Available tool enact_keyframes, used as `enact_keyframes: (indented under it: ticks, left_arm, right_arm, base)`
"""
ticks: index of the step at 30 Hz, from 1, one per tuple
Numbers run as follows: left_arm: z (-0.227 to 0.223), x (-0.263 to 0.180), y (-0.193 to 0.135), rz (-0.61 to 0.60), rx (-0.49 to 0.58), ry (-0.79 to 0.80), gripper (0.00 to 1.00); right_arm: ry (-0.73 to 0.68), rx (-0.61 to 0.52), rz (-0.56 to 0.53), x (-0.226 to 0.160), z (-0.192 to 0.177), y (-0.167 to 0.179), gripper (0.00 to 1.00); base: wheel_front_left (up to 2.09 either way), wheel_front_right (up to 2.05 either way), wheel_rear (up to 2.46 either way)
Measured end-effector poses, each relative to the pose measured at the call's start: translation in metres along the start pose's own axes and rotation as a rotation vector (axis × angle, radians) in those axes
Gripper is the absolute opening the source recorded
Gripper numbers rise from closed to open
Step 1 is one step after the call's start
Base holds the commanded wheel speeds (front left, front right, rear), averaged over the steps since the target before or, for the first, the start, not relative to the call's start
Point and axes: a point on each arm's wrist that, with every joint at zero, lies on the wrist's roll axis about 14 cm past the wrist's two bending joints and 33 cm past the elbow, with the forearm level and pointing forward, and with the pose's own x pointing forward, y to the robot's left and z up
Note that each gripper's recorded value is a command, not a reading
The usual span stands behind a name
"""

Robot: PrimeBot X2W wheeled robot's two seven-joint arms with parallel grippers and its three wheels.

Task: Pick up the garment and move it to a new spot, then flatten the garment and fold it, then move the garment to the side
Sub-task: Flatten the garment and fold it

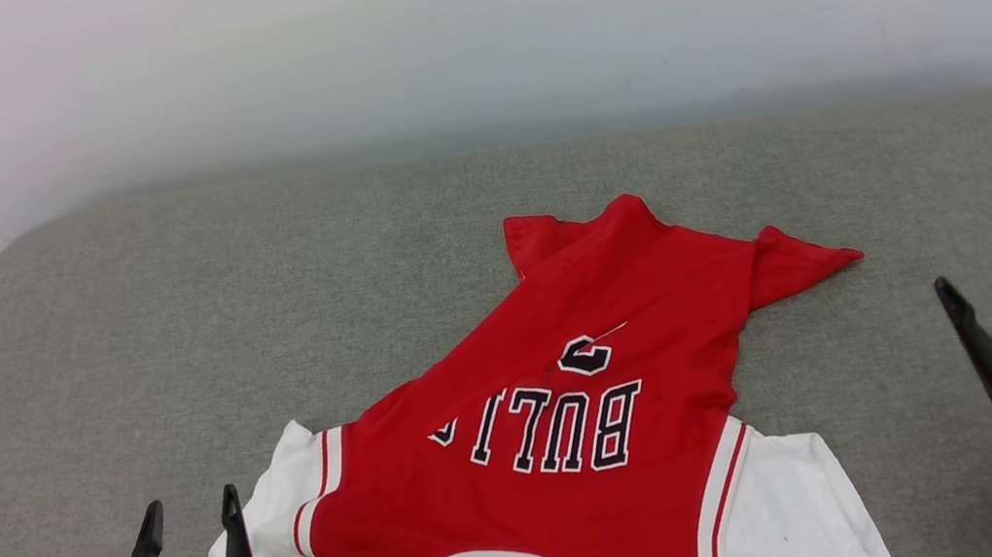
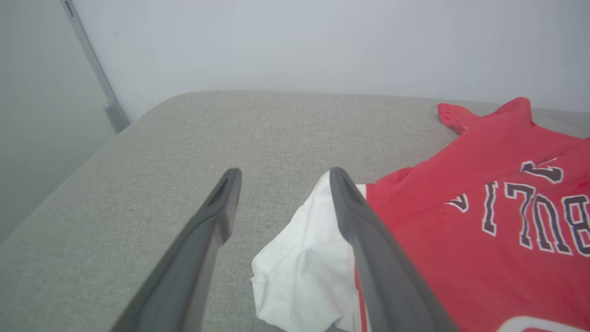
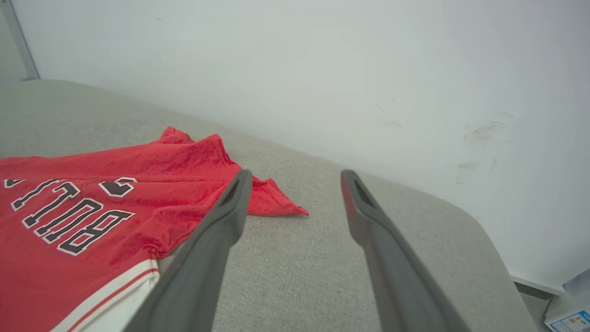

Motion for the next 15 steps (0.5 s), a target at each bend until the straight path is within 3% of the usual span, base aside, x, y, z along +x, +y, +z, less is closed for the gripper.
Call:
enact_keyframes:
  ticks: [10,15]
  left_arm:
    - [0.034,-0.014,-0.015,0.02,0.062,-0.147,1.0]
    - [0.04,-0.016,-0.022,0.016,0.071,-0.176,1.0]
  right_arm:
    - [0.398,-0.067,0.271,-0.022,-0.032,0.037,1.0]
    - [0.56,-0.075,0.348,-0.036,-0.051,0.047,1.0]
  base:
    - [0.0,0.0,0.0]
    - [0.0,0.0,0.0]
